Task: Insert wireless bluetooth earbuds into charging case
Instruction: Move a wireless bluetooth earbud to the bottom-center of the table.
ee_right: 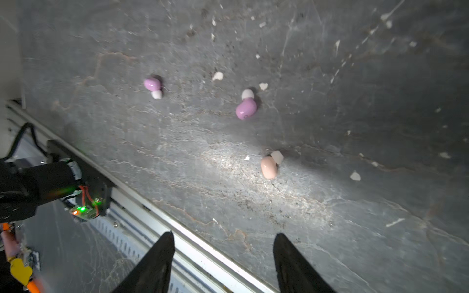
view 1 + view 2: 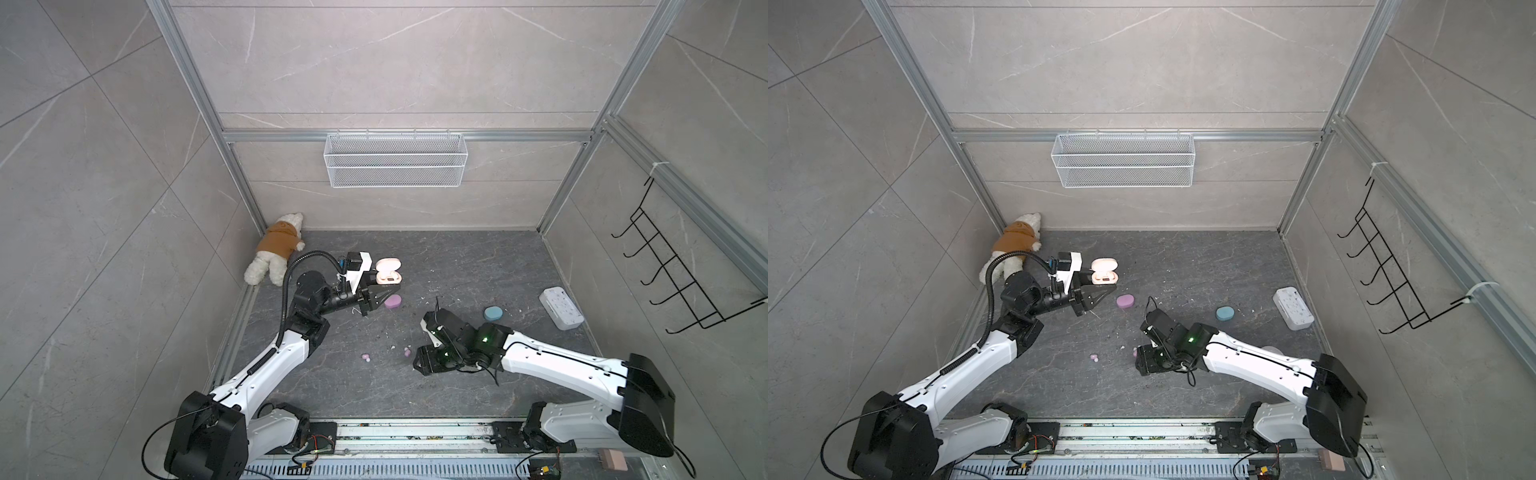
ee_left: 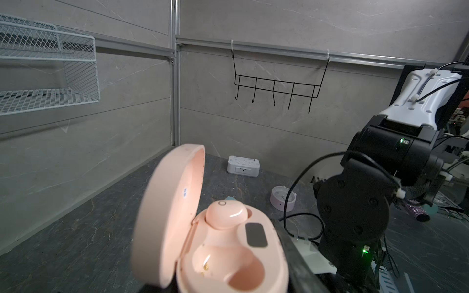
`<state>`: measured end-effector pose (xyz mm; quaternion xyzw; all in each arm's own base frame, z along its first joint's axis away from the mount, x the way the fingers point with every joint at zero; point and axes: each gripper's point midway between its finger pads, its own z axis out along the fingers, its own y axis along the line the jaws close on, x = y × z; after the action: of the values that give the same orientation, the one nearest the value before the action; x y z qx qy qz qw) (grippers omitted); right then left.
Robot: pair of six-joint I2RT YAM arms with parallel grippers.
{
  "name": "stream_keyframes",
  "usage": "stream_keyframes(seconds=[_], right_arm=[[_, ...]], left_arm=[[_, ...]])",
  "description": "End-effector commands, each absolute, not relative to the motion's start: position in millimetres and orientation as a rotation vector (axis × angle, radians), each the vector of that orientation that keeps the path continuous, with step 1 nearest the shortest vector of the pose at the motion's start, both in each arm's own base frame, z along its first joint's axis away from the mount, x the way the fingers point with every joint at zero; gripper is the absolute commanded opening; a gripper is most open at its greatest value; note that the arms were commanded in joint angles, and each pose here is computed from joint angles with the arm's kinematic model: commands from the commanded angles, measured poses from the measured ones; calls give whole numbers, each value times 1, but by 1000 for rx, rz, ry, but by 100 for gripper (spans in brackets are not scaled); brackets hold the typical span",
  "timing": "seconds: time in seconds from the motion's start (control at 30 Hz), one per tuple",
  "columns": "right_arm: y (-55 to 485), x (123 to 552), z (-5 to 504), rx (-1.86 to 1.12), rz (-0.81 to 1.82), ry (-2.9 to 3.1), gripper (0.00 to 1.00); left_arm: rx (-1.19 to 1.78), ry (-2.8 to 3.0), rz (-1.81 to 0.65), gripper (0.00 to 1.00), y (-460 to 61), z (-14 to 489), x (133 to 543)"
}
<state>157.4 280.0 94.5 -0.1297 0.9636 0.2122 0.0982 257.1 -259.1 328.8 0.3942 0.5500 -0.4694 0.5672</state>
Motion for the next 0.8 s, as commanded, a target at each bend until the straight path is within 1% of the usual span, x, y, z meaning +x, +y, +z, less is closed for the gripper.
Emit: stream_keyframes(seconds=[0.0,0.1,0.13,0.23,0.4,0.6,0.77], right_arm=[[284,157,76,-301,506,2855,65],[277,149,57,-340,292,2879,64],[277,148,53,-348,262,2883,64],[283,146,41,-338,257,2904,62],[271,152,32,-333,110,2898,59],[268,161,22,-376,6,2872,59],[259,178,19,-370,-69,2842,58]], left_arm=[[932,1244,-1070,22,-256,339,253],[935,1236,-1069,22,-255,341,250],[936,1233,-1068,22,-255,342,250],[937,1231,-1067,22,-254,343,250],[936,1222,-1069,22,-255,345,249],[936,1223,-1072,22,-255,344,249],[939,1226,-1076,22,-256,343,250]])
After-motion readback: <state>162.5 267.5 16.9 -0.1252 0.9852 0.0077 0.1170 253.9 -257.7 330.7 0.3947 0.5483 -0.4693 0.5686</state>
